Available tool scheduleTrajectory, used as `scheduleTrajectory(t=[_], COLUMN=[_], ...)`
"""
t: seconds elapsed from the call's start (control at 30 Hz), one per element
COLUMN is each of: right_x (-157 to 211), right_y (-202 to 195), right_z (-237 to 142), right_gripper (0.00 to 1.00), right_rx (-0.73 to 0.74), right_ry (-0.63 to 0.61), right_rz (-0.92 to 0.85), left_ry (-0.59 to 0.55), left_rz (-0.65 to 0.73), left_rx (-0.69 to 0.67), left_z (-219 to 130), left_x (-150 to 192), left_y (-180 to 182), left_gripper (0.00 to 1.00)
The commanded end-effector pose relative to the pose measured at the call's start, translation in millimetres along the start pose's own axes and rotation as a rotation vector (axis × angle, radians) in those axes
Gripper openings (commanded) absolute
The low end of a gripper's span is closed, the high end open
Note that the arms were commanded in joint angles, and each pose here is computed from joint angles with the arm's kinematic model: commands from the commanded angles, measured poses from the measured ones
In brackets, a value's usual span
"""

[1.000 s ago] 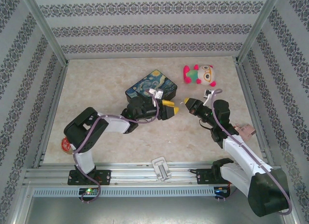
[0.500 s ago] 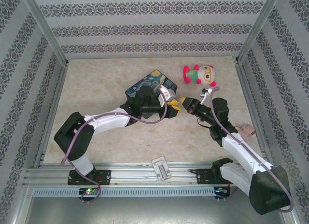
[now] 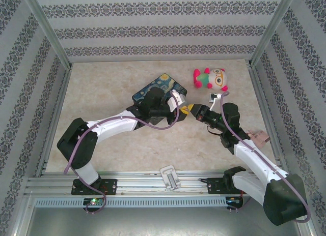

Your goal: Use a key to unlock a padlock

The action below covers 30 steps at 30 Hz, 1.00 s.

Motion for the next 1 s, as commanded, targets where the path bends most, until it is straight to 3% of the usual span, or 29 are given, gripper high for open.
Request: scheduleTrajectory(t=[0.0, 0.1, 0.3, 0.53, 0.63, 0.73, 0.97], right_x=[0, 1, 2, 6, 6, 10, 25], right_y=[16, 16, 15, 18, 22, 28, 51], right_z=[3, 4, 2, 1, -4, -13, -37], right_gripper=[0.0, 0.0, 0.0, 0.0, 0.21, 0.34, 0.38], right_rx=[-0.032, -0.032, -0.023, -0.019, -0.032, -0.051, -0.143], right_ry=[0.02, 0.027, 0.03, 0.075, 0.135, 0.237, 0.412], right_rz=[-0.042, -0.044, -0.045, -0.033, -0.016, -0.011, -0.079], left_ry=[-0.001, 0.012, 0.037, 0.053, 0.075, 0.114, 0.176], left_rz=[0.051, 0.056, 0.081, 0.17, 0.224, 0.267, 0.339], left_rx=[0.004, 0.003, 0.012, 0.073, 0.133, 0.189, 0.321], left_z=[-1, 1, -1, -8, -15, -24, -44], left_x=[-12, -11, -10, -11, -11, -10, -7], left_y=[1, 3, 1, -10, -20, -29, -49], left_gripper=[0.27, 0.13, 0.0, 0.0, 0.0, 0.0, 0.0])
Point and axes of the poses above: each hand's point on the last joint's axis, 136 mm out from that joint toward the fingers, its own z axis out along the fingers, its own y axis along the line the jaws close on, x = y × z, the point moved 2 cm from there along -z, back along the fingers, and after that the axes turned 13 degrees about z, right-handed, at the moved point
